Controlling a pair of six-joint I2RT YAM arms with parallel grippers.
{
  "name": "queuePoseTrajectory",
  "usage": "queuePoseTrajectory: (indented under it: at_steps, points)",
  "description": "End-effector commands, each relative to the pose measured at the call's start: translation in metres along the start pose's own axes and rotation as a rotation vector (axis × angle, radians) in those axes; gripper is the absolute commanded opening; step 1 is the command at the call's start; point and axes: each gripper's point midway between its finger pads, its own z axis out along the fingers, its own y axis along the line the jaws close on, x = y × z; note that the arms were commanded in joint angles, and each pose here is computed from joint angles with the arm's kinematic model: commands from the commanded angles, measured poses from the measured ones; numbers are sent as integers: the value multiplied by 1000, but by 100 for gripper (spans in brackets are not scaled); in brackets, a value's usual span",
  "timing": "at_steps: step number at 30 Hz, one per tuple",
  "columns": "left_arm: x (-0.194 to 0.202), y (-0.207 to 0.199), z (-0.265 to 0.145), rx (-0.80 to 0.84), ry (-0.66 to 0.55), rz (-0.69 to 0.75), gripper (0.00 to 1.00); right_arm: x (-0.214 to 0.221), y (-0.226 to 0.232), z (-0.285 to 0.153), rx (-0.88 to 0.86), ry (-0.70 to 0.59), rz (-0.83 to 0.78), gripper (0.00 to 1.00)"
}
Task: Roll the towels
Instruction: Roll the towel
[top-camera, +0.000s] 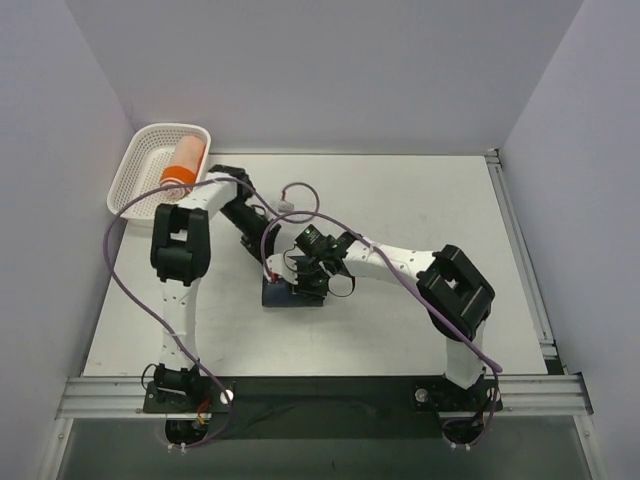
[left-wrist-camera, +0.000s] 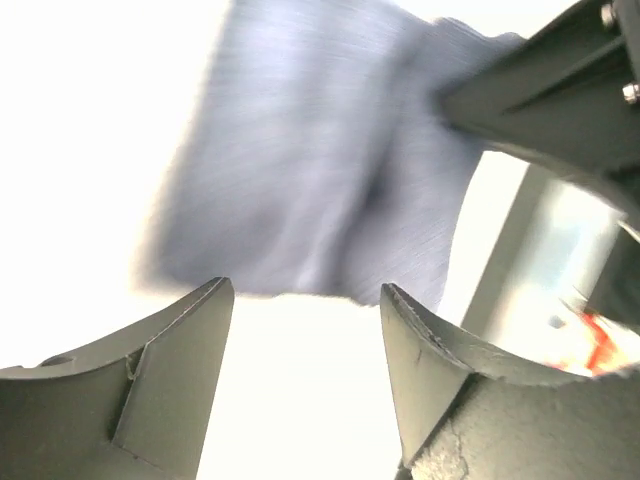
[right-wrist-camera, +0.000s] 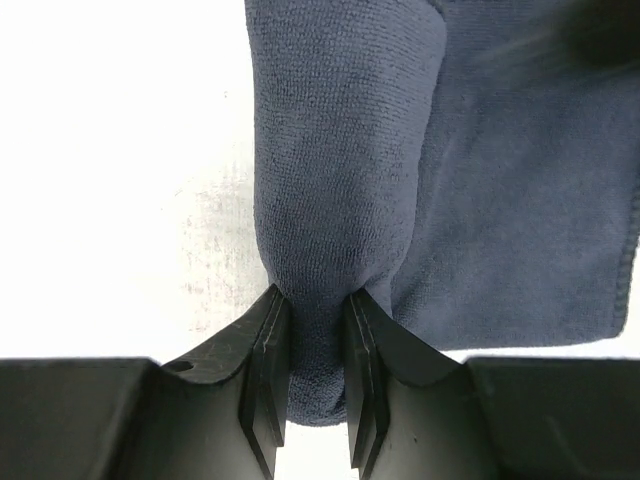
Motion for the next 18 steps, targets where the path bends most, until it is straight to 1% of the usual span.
queuePoseTrajectory:
  at_steps: [1, 4, 5, 6, 7, 8, 9, 10, 11, 12, 13, 14, 15, 16, 17, 18]
  points:
    - [-24, 17, -114, -278, -234, 117, 71, 48, 61, 7, -264, 175, 123, 0]
    - [-37, 0, -174, -375, -394, 168, 71, 46, 66, 4, -324, 190, 183, 0]
    - [-29, 3, -200, -424, -456, 155, 72, 47, 68, 6, -344, 198, 201, 0]
    - [-30, -13, -221, -476, -506, 196, 71, 41, 61, 5, -343, 185, 214, 0]
    - [-29, -17, -235, -522, -539, 233, 71, 41, 66, 2, -376, 194, 252, 0]
    - [-21, -18, -253, -573, -577, 239, 71, 44, 67, 6, -403, 211, 279, 0]
    - [-19, -39, -272, -643, -622, 287, 71, 35, 62, 4, -409, 196, 291, 0]
    - [-19, -41, -289, -711, -664, 321, 74, 37, 63, 1, -433, 209, 336, 0]
    - [-12, -43, -288, -721, -676, 310, 78, 36, 65, 5, -472, 200, 374, 0]
    - [-4, -61, -302, -780, -716, 336, 85, 36, 64, 5, -488, 199, 399, 0]
    - [-2, -67, -308, -809, -740, 356, 95, 30, 59, 2, -499, 188, 429, 0]
    - [3, -68, -301, -797, -749, 347, 97, 30, 63, 6, -545, 183, 482, 0]
    - [7, -84, -304, -809, -788, 344, 97, 27, 62, 6, -564, 176, 511, 0]
    - [7, -90, -306, -814, -817, 341, 97, 28, 59, 7, -592, 173, 561, 0]
    - [6, -96, -307, -810, -854, 319, 97, 26, 58, 7, -609, 165, 593, 0]
    - [11, -100, -302, -812, -890, 262, 97, 21, 59, 6, -635, 143, 623, 0]
